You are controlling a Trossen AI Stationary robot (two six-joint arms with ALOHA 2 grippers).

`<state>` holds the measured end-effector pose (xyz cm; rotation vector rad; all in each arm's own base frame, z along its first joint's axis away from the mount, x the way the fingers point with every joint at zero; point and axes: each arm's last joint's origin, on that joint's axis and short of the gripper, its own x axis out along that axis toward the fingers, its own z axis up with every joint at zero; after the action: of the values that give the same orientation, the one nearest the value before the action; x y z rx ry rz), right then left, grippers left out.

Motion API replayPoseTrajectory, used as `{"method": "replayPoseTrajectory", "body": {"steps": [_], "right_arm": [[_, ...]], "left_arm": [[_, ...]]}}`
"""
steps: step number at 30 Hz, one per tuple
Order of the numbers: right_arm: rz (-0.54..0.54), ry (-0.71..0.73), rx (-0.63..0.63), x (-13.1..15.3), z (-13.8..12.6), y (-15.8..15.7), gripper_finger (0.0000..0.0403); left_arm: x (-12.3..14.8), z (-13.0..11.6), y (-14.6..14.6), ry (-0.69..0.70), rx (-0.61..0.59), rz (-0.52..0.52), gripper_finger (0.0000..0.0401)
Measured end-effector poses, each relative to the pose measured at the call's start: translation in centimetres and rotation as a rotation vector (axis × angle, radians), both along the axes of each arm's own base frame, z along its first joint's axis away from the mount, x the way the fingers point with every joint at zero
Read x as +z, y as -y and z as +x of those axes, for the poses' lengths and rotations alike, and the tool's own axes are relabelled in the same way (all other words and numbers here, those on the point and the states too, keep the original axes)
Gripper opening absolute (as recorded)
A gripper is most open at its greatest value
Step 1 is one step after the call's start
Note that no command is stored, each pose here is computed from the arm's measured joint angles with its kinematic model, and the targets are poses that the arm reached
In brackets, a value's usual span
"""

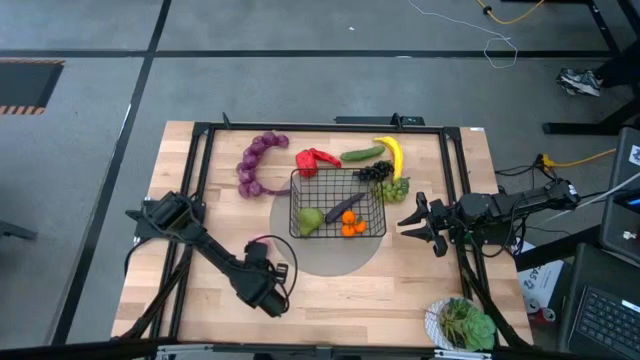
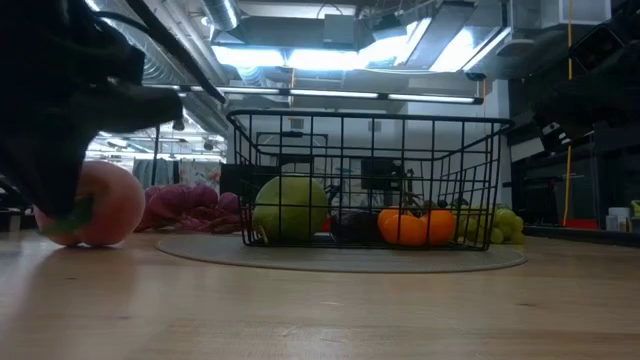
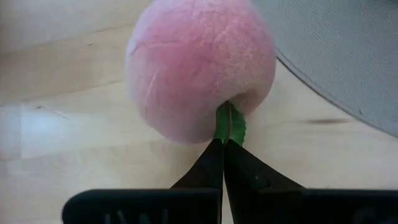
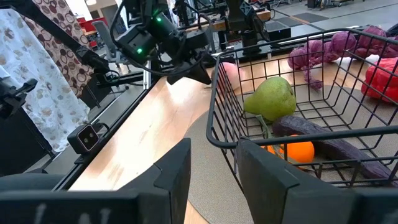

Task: Build produce basket
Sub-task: Put the apricot into the wire basket

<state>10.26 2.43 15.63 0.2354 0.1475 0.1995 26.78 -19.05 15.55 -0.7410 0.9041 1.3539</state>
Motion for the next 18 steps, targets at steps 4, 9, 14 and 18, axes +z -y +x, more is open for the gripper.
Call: {"method": "replayPoseTrajectory", "body": {"steps": [4, 9, 14, 18], "right_arm": [[0.0, 0.0, -0.001, 0.0, 0.0, 0.0, 0.013], [0.0, 0.0, -0.001, 0.0, 0.0, 0.0, 0.013], [0.0, 0.0, -0.001, 0.0, 0.0, 0.0, 0.013], [0.0, 0.0, -0.001, 0.0, 0.0, 0.0, 0.013]], "left_arm": [[0.9, -0.3, 0.7, -0.009, -0.014, 0.012, 0.0], [2.4, -0.1, 1.6, 0.031, -0.052, 0.04, 0.0], [4.0, 0.1, 2.2, 0.092, -0.097, 0.099, 0.0], [5.5, 0.1, 2.2, 0.087, -0.116, 0.149, 0.0]]}}
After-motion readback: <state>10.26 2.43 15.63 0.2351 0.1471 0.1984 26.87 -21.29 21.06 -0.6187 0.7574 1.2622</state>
